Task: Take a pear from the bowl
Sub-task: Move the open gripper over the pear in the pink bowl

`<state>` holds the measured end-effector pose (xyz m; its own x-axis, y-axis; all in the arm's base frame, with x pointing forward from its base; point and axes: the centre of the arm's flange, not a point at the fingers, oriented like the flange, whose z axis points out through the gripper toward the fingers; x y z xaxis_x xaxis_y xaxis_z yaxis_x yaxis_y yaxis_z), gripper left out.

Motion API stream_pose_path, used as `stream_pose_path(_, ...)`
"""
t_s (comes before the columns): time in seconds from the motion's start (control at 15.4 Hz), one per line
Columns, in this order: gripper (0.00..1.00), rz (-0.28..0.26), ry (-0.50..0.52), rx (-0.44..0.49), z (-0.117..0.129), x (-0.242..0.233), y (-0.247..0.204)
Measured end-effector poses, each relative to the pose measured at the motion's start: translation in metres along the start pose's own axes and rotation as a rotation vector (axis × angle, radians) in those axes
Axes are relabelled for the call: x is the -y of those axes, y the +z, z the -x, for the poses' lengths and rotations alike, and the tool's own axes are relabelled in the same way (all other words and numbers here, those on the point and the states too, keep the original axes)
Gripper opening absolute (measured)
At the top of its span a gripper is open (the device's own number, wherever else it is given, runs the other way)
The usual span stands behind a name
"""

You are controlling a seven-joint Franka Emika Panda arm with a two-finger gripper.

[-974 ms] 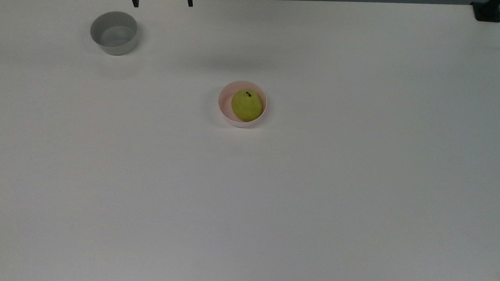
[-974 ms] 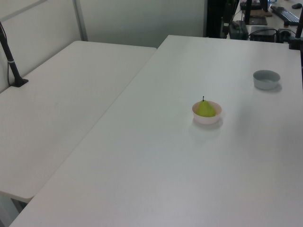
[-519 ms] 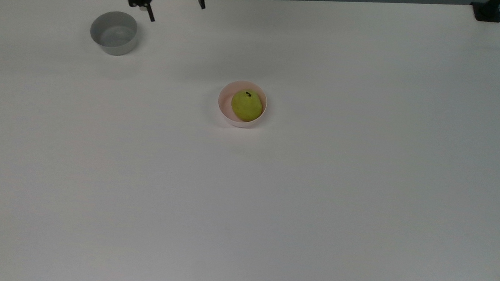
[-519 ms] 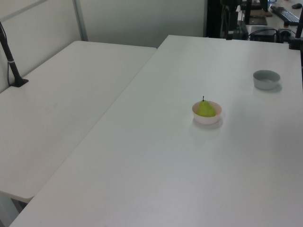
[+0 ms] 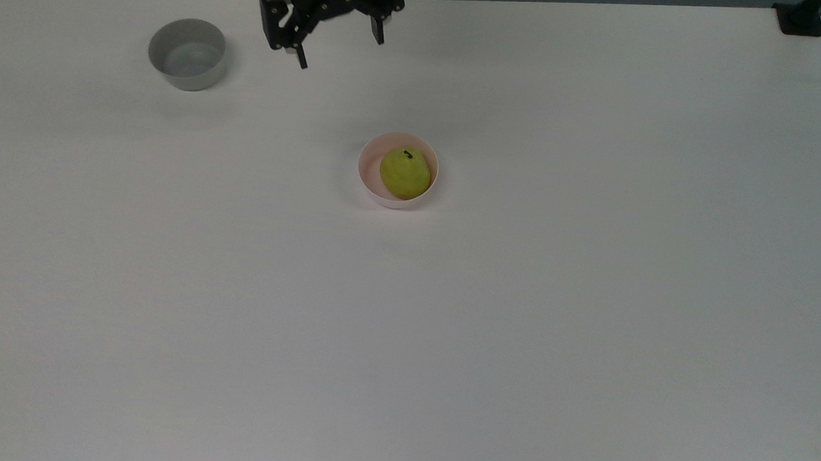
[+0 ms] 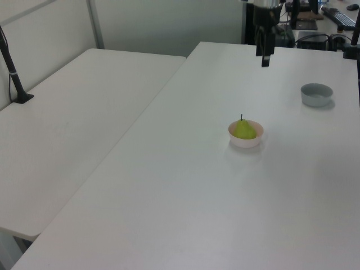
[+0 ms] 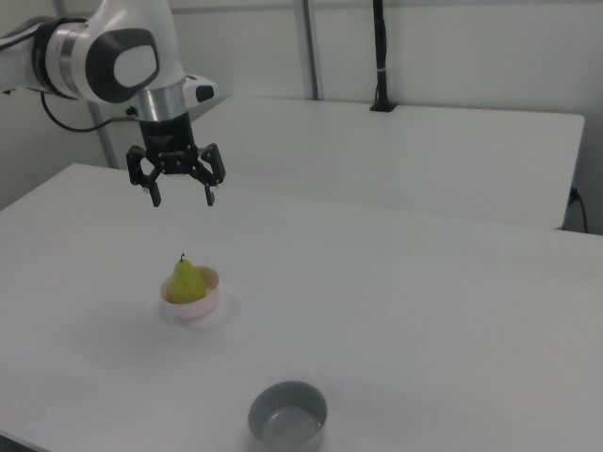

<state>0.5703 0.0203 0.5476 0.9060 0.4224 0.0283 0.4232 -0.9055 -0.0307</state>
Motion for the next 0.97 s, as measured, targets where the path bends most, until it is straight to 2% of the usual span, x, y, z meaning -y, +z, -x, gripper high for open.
stream_pose_path(0.32,1.0,0.001,0.082,-0.006,-0.02,0.027,0.039)
stream_pose_path(0.97,1.0,-0.009,0.094,-0.001,-0.049,0.062,0.137)
